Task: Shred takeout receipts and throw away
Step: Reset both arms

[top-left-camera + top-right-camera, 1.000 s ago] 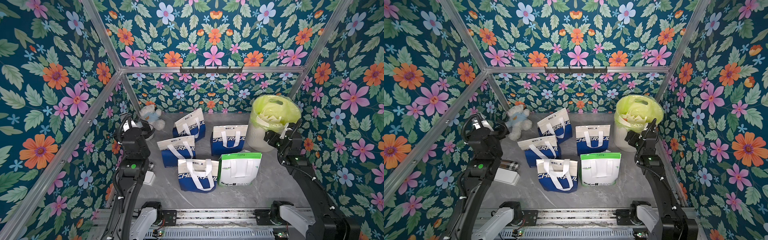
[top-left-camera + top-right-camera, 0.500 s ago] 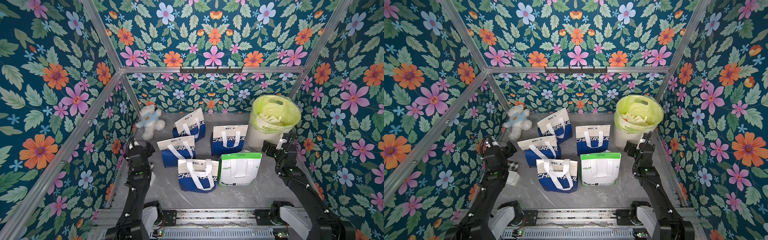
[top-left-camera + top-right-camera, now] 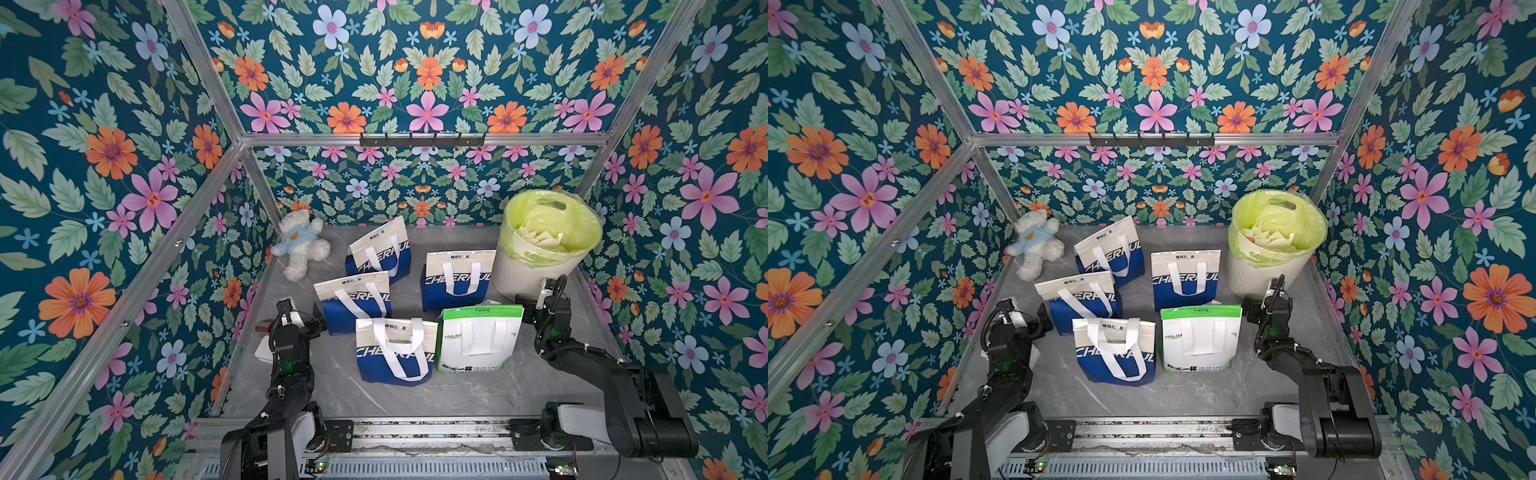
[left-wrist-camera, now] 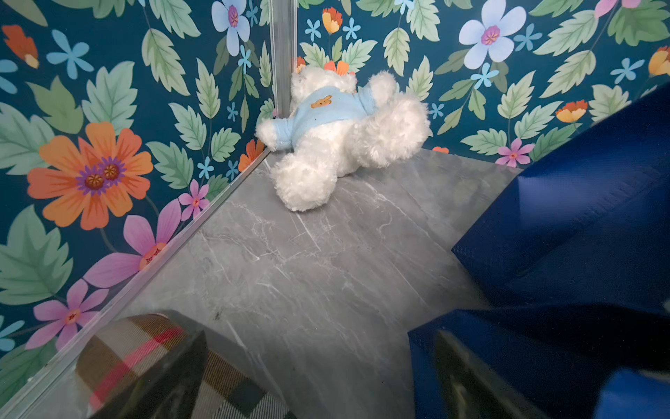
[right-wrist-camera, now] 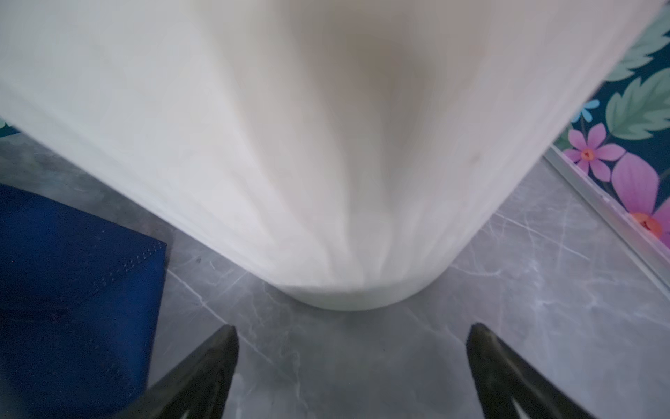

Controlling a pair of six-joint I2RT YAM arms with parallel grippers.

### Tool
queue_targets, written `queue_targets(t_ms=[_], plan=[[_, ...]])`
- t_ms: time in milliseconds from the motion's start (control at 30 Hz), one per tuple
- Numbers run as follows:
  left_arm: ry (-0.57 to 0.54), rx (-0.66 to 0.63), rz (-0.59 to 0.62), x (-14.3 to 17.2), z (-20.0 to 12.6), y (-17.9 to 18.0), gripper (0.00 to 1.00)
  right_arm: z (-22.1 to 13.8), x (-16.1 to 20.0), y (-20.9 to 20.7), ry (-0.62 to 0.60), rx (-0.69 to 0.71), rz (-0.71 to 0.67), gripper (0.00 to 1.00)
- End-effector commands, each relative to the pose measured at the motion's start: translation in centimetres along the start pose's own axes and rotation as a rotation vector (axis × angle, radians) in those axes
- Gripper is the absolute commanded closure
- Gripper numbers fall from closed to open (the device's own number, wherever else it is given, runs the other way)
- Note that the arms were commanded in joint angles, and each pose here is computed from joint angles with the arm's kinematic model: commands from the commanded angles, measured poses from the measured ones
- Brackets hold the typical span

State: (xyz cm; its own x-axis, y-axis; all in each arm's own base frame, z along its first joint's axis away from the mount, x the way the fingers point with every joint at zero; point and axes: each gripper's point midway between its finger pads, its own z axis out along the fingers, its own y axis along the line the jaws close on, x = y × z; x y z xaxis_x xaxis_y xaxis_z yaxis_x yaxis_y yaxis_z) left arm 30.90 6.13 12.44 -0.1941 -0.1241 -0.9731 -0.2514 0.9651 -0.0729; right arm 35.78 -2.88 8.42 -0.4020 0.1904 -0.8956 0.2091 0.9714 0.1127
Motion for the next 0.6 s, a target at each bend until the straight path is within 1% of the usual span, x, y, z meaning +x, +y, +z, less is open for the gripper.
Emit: queue_targets(t_ms=[0,67,133,167,267,333,400,467,567], plan=[[-0.081,0.022,0.025,-1.7,0.4,-0.5,0.01,0.4,-2.8,-0.2,-0.205,0.021,-0.034,0.01],[-0.073,0.034,0.023,-1.4,1.1,-0.7,0.01,0.4,-1.8,0.6,-0.123,-0.005,-0.055,0.01],[-0.090,0.088,0.037,-1.7,1.4,-1.7,0.01,0.4,-2.6,0.7,-0.188,-0.005,-0.067,0.01],[-0.109,0.111,0.042,-1.9,1.4,-2.1,0.01,0.3,-1.9,0.7,-0.146,-0.009,-0.067,0.01],[-0.150,0.089,0.033,-2.4,1.4,-1.7,0.01,0.7,-2.2,1.0,-0.153,-0.017,-0.080,0.01],[-0.163,0.080,0.029,-2.6,1.6,-1.6,0.01,0.6,-1.8,1.0,-0.120,-0.020,-0.079,0.01],[-0.140,0.130,0.052,-2.4,2.2,-2.5,0.01,0.7,-2.2,1.0,-0.148,-0.019,-0.081,0.01],[-0.128,0.179,0.077,-2.2,2.4,-3.5,0.01,0.7,-2.0,1.1,-0.133,-0.021,-0.080,0.01],[-0.118,0.231,0.088,-2.1,2.5,-4.5,0.01,0.7,-2.1,1.1,-0.143,-0.020,-0.080,0.01]])
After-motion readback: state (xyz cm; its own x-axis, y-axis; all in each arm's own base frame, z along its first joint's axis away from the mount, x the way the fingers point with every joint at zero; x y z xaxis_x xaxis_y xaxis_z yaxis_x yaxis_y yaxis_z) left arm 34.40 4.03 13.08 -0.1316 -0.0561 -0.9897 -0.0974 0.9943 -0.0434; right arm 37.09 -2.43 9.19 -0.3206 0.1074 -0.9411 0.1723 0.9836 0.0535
